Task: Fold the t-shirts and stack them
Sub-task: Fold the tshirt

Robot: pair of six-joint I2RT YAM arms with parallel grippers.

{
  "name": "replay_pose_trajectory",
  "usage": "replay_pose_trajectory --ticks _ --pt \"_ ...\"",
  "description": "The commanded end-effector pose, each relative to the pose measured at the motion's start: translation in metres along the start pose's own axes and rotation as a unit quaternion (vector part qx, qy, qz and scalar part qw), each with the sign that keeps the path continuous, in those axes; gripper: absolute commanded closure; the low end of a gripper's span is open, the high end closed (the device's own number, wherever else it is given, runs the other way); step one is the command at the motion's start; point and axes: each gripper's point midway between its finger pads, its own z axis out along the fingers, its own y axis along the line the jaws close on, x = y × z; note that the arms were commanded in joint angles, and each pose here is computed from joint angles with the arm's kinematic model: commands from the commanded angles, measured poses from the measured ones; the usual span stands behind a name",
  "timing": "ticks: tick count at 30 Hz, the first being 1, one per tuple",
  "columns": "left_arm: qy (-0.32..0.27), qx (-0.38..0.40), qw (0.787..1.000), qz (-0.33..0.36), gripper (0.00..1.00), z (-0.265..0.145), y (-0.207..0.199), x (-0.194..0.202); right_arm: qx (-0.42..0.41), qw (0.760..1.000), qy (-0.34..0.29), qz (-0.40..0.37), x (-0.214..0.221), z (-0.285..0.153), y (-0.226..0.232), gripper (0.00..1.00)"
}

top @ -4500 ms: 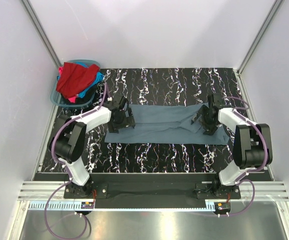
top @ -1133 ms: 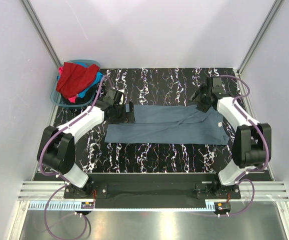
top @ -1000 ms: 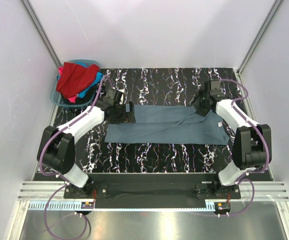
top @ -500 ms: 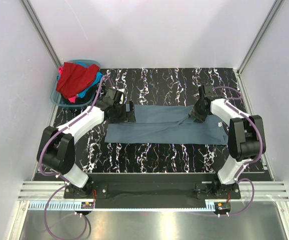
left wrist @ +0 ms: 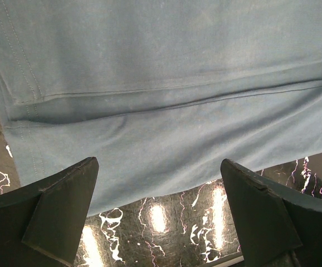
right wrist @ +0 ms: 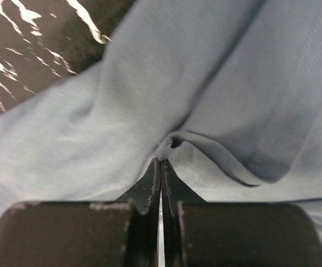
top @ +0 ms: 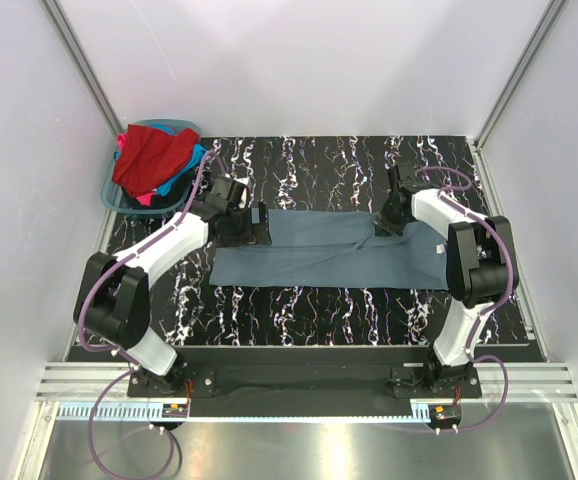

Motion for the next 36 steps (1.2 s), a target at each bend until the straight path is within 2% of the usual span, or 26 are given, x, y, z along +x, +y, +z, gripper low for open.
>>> replay_pose_trajectory --ticks 1,11,19,20,22,24,26,28,30,31,36 --pt "-0.031 0.013 0.999 0.006 0.01 -0.007 -0.009 -0.017 -0.014 0.999 -0.032 -0.017 -0.021 -0.008 0.020 1.00" --pt "-0.029 0.011 1.000 0.006 0.01 -0.006 -0.009 -0.017 -0.042 0.996 -0.049 -0.069 -0.036 -0.010 0.055 1.00" --pt "-0.025 0.010 1.000 0.008 0.01 -0.006 -0.006 -0.011 -0.056 0.988 -0.006 -0.143 -0.017 0.007 0.067 0.98" --pt "-0.025 0.011 1.000 0.008 0.01 -0.006 -0.006 -0.011 -0.058 0.987 -0.005 -0.148 -0.016 0.007 0.068 0.94" --pt "-0.022 0.012 1.000 0.008 0.01 -0.006 -0.007 -0.009 -0.061 0.985 -0.003 -0.163 -0.014 0.005 0.069 0.66" --pt "-0.023 0.014 1.000 0.008 0.01 -0.005 -0.007 -0.009 -0.070 0.982 -0.012 -0.176 -0.019 -0.004 0.073 0.50" --pt "-0.021 0.017 1.000 0.010 0.01 -0.004 -0.008 -0.009 -0.082 0.979 -0.020 -0.185 -0.024 -0.016 0.080 0.44" --pt "-0.022 0.019 0.999 0.016 0.01 -0.004 -0.009 -0.011 -0.083 0.977 -0.023 -0.193 -0.029 -0.033 0.082 0.32" --pt "-0.025 0.019 0.999 0.022 0.01 -0.004 -0.010 -0.014 -0.076 0.978 -0.053 -0.187 -0.044 -0.058 0.086 0.28" --pt "-0.029 0.019 0.999 0.029 0.01 -0.005 -0.011 -0.019 -0.062 0.980 -0.064 -0.178 -0.049 -0.066 0.081 0.22" --pt "-0.036 0.030 0.998 0.050 0.01 -0.002 -0.019 -0.034 -0.008 0.985 -0.100 -0.141 -0.058 -0.080 0.058 0.18"
